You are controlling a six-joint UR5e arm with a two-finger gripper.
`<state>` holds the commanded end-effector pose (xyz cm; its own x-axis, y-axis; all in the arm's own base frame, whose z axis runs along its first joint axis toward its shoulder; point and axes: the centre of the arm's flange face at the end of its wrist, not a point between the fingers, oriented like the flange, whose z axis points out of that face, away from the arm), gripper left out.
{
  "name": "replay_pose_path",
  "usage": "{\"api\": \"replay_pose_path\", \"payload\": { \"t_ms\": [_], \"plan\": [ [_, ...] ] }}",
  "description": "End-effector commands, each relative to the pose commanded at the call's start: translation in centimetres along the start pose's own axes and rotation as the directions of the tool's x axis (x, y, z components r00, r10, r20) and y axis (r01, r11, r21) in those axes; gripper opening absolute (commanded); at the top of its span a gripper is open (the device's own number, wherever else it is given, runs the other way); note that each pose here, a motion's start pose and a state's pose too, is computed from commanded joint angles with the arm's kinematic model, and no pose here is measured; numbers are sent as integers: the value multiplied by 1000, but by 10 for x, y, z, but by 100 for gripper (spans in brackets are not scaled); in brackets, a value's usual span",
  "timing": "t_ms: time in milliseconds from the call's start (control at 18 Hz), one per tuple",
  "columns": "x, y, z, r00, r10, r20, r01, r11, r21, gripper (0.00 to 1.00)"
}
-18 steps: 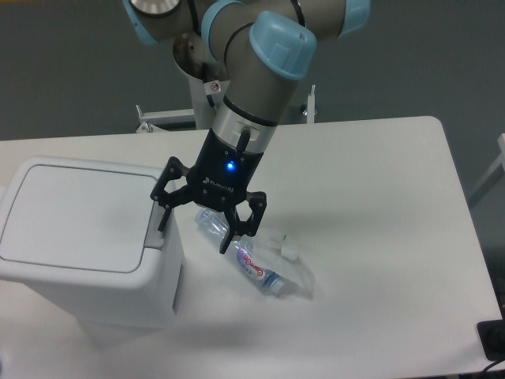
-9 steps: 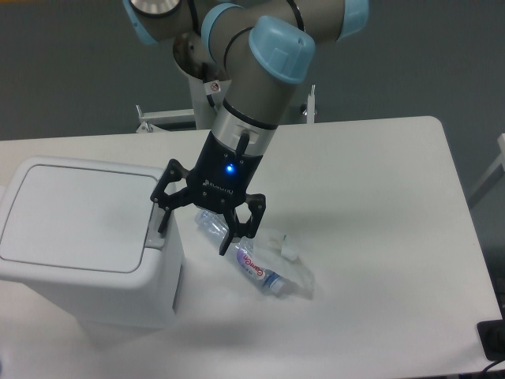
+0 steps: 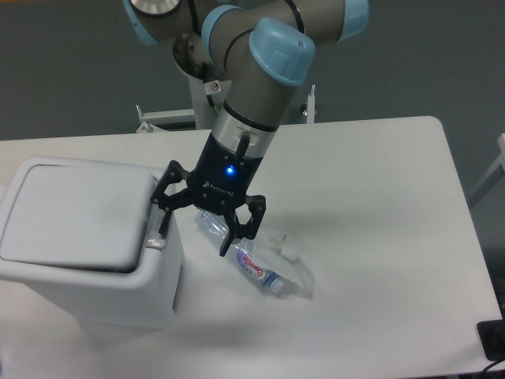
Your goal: Open the trash can
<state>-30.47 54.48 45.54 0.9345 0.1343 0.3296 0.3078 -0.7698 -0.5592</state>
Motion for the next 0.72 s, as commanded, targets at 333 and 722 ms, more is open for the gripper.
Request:
{"api": "replay_pose_path", "payload": {
  "t_ms": [333,722],
  "plan": [
    [5,-7,-7,1000,27,11,-27,999,29,100],
    [-78,-1,-44,996,7,94,-14,998,68,100]
  ]
}}
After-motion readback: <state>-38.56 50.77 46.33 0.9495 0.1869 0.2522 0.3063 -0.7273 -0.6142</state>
